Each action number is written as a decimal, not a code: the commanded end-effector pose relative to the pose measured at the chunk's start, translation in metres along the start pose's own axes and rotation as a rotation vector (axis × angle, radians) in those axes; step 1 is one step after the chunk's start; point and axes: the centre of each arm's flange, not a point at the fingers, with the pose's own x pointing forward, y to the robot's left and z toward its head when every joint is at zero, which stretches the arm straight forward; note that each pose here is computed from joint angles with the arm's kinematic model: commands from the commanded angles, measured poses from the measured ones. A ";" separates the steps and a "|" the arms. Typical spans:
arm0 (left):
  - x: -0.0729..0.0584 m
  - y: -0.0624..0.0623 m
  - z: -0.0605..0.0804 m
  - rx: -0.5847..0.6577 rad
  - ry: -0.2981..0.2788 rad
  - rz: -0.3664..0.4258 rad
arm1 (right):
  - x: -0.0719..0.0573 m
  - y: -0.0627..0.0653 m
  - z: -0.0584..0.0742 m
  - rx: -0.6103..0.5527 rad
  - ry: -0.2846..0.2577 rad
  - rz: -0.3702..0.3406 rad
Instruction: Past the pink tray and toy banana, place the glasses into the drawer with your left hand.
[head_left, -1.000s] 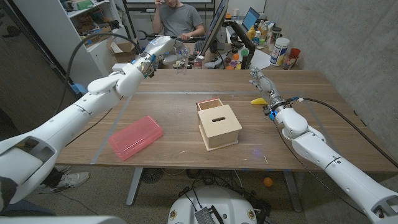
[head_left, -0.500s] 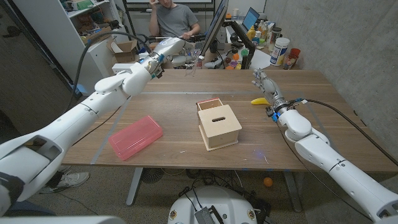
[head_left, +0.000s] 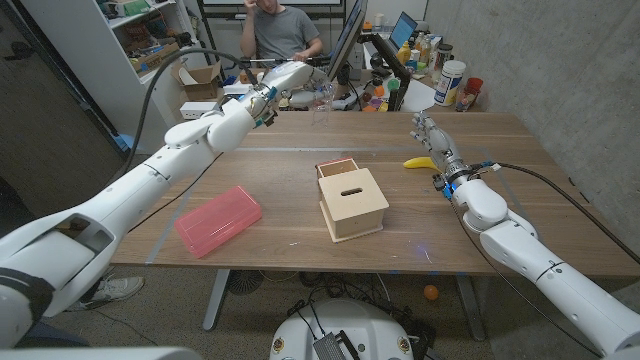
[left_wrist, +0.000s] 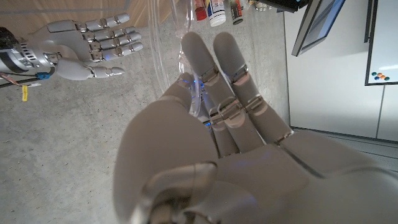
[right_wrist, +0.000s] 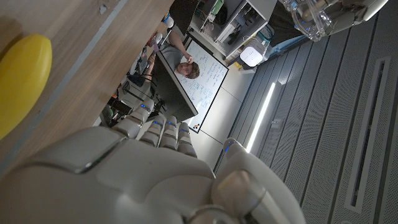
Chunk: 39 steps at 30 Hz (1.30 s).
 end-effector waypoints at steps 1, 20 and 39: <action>0.012 -0.008 0.015 -0.051 -0.055 -0.022 | -0.006 -0.005 -0.002 0.003 0.003 -0.013; 0.023 -0.021 0.038 -0.157 -0.133 -0.084 | -0.011 -0.006 -0.002 0.003 0.001 -0.021; 0.034 -0.039 0.041 -0.132 -0.138 -0.203 | -0.016 -0.014 -0.004 -0.001 0.008 -0.032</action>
